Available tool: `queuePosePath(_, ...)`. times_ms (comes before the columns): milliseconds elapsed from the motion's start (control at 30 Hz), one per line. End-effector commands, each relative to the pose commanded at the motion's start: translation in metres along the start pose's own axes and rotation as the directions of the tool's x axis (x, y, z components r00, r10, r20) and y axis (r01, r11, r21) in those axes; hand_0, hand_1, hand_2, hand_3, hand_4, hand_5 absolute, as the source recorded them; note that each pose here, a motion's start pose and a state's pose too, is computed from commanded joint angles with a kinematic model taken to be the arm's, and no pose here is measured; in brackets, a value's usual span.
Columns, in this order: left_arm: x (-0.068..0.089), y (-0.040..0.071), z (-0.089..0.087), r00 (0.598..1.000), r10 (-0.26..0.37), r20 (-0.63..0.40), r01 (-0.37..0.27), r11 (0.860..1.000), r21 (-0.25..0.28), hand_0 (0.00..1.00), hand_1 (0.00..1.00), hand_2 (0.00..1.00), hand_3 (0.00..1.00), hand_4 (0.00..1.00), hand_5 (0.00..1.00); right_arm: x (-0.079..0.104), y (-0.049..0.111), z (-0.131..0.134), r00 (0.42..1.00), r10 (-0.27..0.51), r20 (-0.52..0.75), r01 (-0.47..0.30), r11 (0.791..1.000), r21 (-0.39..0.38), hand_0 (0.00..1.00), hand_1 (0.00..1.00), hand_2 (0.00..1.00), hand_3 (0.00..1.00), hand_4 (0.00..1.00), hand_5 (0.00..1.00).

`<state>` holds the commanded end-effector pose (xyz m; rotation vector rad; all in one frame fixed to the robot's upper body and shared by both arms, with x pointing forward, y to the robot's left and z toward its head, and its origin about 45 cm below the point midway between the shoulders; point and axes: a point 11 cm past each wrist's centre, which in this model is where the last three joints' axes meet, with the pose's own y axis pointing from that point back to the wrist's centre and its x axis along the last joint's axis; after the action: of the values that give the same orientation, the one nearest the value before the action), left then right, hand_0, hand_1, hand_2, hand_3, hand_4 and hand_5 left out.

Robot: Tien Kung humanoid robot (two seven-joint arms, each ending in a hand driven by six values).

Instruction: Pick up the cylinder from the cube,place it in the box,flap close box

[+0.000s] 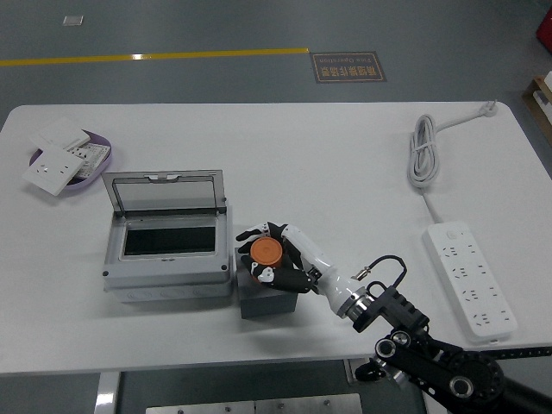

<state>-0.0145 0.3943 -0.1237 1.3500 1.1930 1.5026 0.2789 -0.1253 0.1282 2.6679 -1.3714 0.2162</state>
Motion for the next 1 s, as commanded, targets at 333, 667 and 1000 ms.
queuePosePath(333,0.0,0.0,-0.006,1.0,0.0,-0.004,0.0,1.0,0.01,0.923,0.852,0.854,0.951,0.002,0.002,0.007,-0.008,-0.015,0.998,0.057,-0.005,-0.056,0.997,0.043,0.343,0.416,0.39,0.38,0.002,0.002)
queuePosePath(667,0.0,0.0,-0.009,1.0,0.001,-0.008,-0.001,1.0,0.019,0.923,0.852,0.854,0.951,0.002,0.002,-0.01,-0.044,-0.058,0.994,0.04,-0.098,-0.028,0.992,0.12,0.315,0.365,0.343,0.286,0.002,0.002)
queuePosePath(1000,0.007,0.0,-0.011,1.0,0.015,-0.011,-0.015,1.0,0.027,0.923,0.852,0.854,0.951,0.002,0.002,-0.045,-0.088,-0.087,0.913,-0.016,-0.407,0.069,0.991,0.115,0.195,0.3,0.315,0.263,0.002,0.002)
